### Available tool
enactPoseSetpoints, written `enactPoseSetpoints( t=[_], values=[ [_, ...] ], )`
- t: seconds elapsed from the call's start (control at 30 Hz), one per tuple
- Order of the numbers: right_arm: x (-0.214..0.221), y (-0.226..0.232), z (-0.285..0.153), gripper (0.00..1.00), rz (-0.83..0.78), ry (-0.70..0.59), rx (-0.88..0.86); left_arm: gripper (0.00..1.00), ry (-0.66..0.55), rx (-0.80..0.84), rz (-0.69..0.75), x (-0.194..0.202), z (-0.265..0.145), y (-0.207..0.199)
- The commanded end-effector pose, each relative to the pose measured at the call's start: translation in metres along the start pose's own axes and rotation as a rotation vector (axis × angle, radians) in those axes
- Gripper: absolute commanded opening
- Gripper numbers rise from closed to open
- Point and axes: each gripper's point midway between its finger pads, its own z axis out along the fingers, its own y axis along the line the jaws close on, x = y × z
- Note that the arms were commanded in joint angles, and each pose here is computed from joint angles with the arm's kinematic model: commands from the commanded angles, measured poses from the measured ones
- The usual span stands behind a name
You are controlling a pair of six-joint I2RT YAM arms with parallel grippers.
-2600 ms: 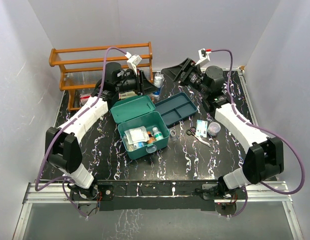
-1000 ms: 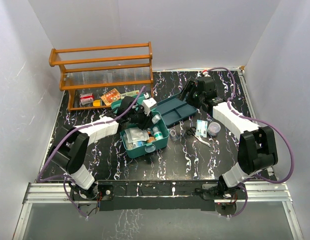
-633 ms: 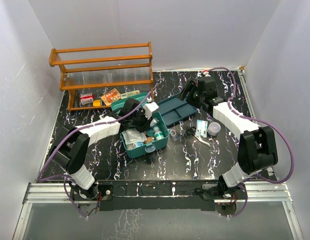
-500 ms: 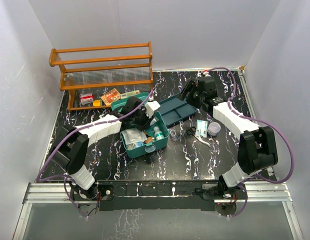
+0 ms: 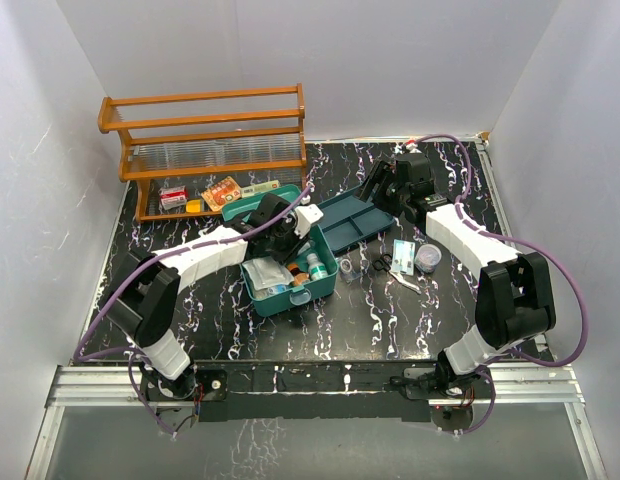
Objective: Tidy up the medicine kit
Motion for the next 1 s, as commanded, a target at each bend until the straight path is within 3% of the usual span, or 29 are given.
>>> enactPoseSetpoints(
  t=[0.0, 0.13, 0.37, 0.63, 0.97],
  values=[
    [-0.015, 0.011, -0.002, 0.63, -0.001, -0.042, -0.035, 0.34, -0.025, -0.002, -0.011, -0.016, -0.007, 0.002],
    [-0.015, 0.011, -0.002, 0.63, -0.001, -0.043, -0.038, 0.41, -0.063, 0.028, -0.014, -0.027, -0.012, -0.004],
    [-0.014, 0.010, -0.003, 0.63, 0.000, -0.041, -0.038, 0.42, -0.078, 0.024, -0.019, -0.030, -0.013, -0.003],
    [-0.013, 0.010, -0.003, 0.63, 0.001, -0.044, -0.039, 0.24, -0.065, -0.013, -0.006, -0.023, -0.009, 0.003],
    [-0.012, 0.008, -0.003, 0.63, 0.001, -0.043, -0.037, 0.20, -0.036, -0.055, 0.074, -0.006, -0.004, 0.004]
  ],
)
